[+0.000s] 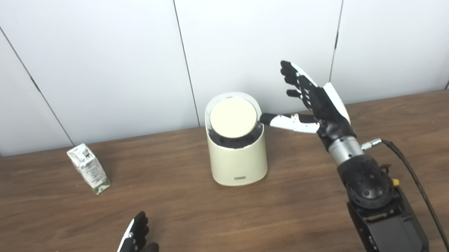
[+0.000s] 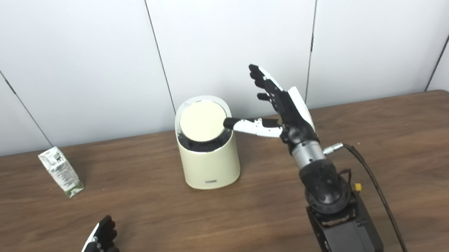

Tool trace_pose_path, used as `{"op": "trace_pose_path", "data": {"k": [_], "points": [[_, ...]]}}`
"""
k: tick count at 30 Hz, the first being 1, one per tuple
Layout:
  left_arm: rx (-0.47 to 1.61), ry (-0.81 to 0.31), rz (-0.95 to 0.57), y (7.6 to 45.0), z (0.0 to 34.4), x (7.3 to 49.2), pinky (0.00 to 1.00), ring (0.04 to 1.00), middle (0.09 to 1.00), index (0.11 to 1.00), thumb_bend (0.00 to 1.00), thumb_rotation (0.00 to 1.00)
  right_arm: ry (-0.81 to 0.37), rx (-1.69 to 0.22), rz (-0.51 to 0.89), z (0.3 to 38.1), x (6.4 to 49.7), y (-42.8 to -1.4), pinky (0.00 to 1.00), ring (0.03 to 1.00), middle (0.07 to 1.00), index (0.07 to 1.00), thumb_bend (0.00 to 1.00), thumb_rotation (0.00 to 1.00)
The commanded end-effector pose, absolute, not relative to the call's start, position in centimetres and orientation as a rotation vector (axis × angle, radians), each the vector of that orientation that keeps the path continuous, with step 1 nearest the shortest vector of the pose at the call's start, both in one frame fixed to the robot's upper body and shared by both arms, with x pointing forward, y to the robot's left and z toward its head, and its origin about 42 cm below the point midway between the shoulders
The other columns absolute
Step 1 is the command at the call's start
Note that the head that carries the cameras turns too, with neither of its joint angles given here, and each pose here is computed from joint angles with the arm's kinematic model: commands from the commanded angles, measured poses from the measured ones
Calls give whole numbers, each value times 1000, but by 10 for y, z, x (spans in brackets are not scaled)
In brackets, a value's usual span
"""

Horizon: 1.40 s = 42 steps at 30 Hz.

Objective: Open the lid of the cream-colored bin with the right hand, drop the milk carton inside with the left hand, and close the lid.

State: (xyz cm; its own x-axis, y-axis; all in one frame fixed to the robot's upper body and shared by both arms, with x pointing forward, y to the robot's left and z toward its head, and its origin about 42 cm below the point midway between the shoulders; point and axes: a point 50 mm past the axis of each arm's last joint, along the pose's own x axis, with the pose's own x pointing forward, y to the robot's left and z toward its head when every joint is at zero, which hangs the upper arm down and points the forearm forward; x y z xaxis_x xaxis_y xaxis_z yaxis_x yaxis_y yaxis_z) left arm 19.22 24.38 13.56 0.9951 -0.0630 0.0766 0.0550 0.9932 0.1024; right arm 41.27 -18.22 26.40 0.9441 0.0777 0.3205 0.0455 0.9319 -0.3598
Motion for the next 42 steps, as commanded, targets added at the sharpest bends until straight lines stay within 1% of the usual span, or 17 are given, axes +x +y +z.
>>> {"op": "trace_pose_path", "data": {"k": [1, 4, 6, 10, 13, 16, 20, 24, 29, 32, 37, 42], "points": [[71, -148, -53, 237, 144, 197, 976, 953, 960, 992, 419, 592, -409, -387, 12, 289, 423, -171, 814, 907, 908, 902, 903, 388], [69, -147, -57, 237, 144, 197, 980, 964, 965, 999, 407, 595, -401, -440, 13, 292, 435, -163, 775, 895, 907, 901, 895, 377], [72, -146, -57, 236, 144, 196, 971, 962, 964, 998, 404, 594, -393, -457, 21, 292, 443, -157, 771, 888, 903, 900, 892, 366], [68, -143, -61, 234, 144, 196, 963, 959, 964, 993, 410, 600, -377, -504, 33, 290, 455, -147, 784, 885, 902, 901, 880, 336], [69, -146, -54, 233, 144, 196, 960, 953, 962, 992, 407, 592, -389, -537, 48, 285, 462, -142, 830, 900, 904, 903, 871, 289], [70, -146, -52, 232, 144, 196, 966, 957, 964, 992, 412, 599, -388, -599, 62, 280, 468, -140, 850, 909, 912, 912, 874, 292], [74, -140, -48, 230, 144, 196, 960, 952, 957, 984, 421, 616, -395, -669, 74, 276, 471, -137, 834, 903, 917, 913, 880, 289], [64, -144, -45, 228, 146, 196, 964, 953, 954, 985, 421, 609, -402, -694, 81, 273, 473, -136, 813, 895, 916, 913, 900, 285], [70, -150, -40, 228, 149, 197, 960, 956, 958, 985, 424, 605, -412, -697, 92, 272, 474, -138, 831, 911, 926, 920, 893, 265], [71, -153, -39, 228, 150, 196, 956, 951, 955, 984, 403, 602, -422, -711, 91, 273, 474, -140, 833, 908, 923, 915, 896, 250], [67, -152, -38, 226, 153, 195, 957, 950, 956, 987, 396, 592, -467, -826, 90, 276, 473, -144, 850, 916, 916, 920, 902, 235], [60, -155, -39, 225, 154, 194, 965, 950, 956, 987, 395, 584, -476, -879, 97, 279, 472, -148, 866, 926, 916, 919, 932, 182]]}}
